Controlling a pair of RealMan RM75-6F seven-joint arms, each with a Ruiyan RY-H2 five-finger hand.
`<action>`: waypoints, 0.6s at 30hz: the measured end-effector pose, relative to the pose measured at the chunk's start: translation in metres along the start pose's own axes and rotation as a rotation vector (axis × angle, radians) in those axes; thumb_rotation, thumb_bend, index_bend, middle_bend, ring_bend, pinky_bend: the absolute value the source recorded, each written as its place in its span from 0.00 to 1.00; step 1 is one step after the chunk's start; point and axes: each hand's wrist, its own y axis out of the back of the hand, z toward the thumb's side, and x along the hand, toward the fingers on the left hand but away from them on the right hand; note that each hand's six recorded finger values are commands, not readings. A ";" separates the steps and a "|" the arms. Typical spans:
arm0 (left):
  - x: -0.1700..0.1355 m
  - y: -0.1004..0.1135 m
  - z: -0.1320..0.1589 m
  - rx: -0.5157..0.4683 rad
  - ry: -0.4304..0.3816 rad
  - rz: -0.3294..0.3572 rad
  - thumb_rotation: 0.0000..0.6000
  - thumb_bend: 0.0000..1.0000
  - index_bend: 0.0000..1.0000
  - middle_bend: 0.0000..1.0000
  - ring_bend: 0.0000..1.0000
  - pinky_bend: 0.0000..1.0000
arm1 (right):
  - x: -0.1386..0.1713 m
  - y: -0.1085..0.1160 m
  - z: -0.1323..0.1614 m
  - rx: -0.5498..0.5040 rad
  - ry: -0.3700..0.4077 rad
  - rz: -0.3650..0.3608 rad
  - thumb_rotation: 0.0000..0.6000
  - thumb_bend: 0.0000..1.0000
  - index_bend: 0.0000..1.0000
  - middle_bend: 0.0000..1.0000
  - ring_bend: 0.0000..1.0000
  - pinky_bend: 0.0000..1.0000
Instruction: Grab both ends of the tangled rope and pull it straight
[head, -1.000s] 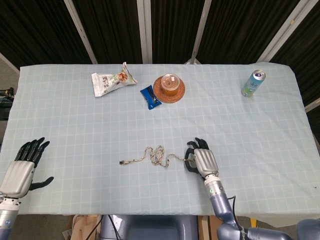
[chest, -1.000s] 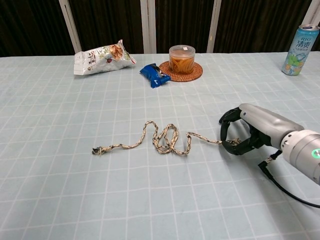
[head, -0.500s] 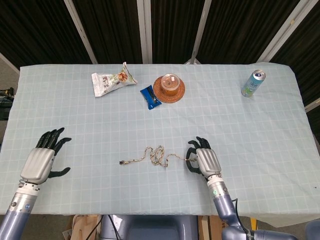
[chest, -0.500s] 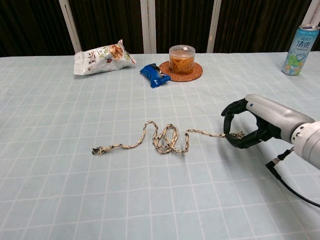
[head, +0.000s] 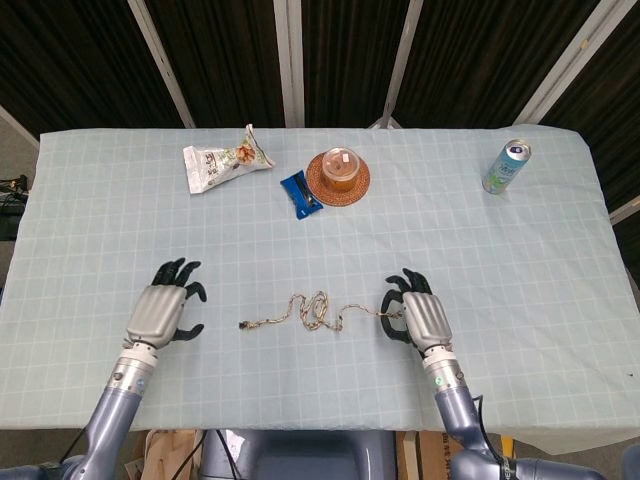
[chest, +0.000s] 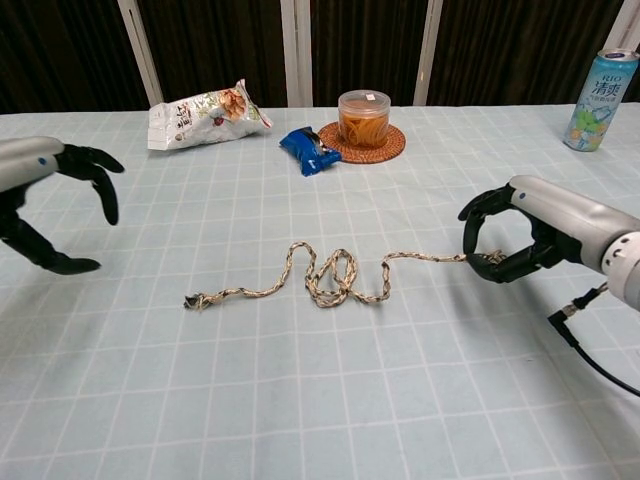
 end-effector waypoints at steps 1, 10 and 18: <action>0.003 -0.005 0.006 0.004 0.000 -0.010 1.00 0.28 0.47 0.10 0.00 0.00 | 0.000 0.001 -0.001 0.000 -0.002 -0.001 1.00 0.47 0.59 0.24 0.00 0.00; 0.020 -0.037 0.041 -0.025 0.013 -0.065 1.00 0.36 0.47 0.10 0.00 0.00 | -0.001 0.004 -0.008 -0.004 -0.013 -0.006 1.00 0.47 0.58 0.24 0.00 0.00; 0.027 -0.053 0.056 -0.066 0.032 -0.096 1.00 0.40 0.48 0.10 0.00 0.00 | -0.001 0.009 -0.011 -0.003 -0.020 -0.013 1.00 0.47 0.59 0.24 0.00 0.00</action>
